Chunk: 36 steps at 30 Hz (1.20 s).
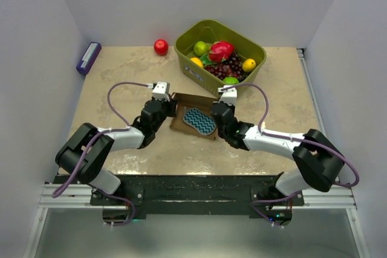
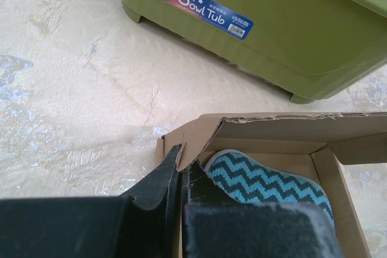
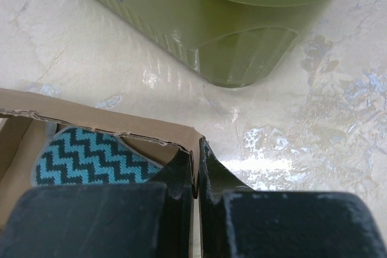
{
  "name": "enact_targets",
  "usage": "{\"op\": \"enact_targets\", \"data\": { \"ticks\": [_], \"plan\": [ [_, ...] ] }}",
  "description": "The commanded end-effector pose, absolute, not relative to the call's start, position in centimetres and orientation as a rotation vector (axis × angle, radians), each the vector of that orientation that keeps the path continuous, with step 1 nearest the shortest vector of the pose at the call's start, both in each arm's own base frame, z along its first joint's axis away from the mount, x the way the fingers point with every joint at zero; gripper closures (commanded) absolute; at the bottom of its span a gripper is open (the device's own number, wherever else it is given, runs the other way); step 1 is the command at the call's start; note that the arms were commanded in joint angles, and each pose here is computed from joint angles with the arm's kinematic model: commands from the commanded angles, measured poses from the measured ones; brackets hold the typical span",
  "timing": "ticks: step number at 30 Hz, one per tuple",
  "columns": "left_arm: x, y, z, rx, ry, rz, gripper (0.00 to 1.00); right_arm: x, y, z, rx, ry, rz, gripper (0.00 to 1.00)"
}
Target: Fold the paper box
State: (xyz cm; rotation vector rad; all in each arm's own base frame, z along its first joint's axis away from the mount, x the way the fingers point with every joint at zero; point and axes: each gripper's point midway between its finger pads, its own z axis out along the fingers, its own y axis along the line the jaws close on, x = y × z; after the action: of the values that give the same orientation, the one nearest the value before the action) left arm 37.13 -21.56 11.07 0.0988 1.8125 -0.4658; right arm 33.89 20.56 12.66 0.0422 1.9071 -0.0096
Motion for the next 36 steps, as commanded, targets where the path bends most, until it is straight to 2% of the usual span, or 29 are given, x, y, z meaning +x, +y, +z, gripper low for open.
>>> {"op": "enact_targets", "data": {
  "ticks": [1,10,18,21,24,25,27,28,30,31,36],
  "plan": [
    [34.7,-21.7,7.7,0.121,1.931,-0.481,1.0,34.5,21.2,14.3,0.16,1.877,0.031,1.0],
    [33.4,-22.0,7.0,0.117,1.933,-0.513,1.0,35.7,23.1,12.9,0.27,1.912,0.055,1.0],
    [33.0,-21.3,6.3,0.124,1.944,-0.468,1.0,33.8,22.0,11.2,0.264,1.922,0.013,1.0],
    [32.9,-20.8,6.6,0.125,1.933,-0.441,1.0,33.1,21.8,10.9,0.253,1.936,-0.014,0.97],
    [32.7,-20.3,6.9,0.125,1.919,-0.413,1.0,32.5,21.7,11.2,0.236,1.942,-0.024,0.9],
    [32.7,-20.3,7.3,0.123,1.906,-0.411,1.0,32.2,21.6,11.3,0.221,1.947,-0.029,0.81],
    [32.3,-19.9,7.2,0.121,1.901,-0.388,1.0,31.7,21.8,12.3,0.211,1.938,-0.002,0.71],
    [32.2,-19.9,7.5,0.117,1.888,-0.39,1.0,31.3,21.7,12.3,0.195,1.946,0.005,0.62],
    [31.7,-19.4,7.1,0.109,1.889,-0.368,1.0,30.7,22.0,12.6,0.17,1.951,0.033,0.54],
    [31.7,-19.3,7.4,0.104,1.875,-0.369,1.0,30.3,22.1,13.1,0.154,1.957,0.067,0.47],
    [30.6,-19.0,6.9,0.121,1.868,-0.332,1.0,28.4,22.2,13.3,0.068,2.012,0.129,0.3]
  ]
}}
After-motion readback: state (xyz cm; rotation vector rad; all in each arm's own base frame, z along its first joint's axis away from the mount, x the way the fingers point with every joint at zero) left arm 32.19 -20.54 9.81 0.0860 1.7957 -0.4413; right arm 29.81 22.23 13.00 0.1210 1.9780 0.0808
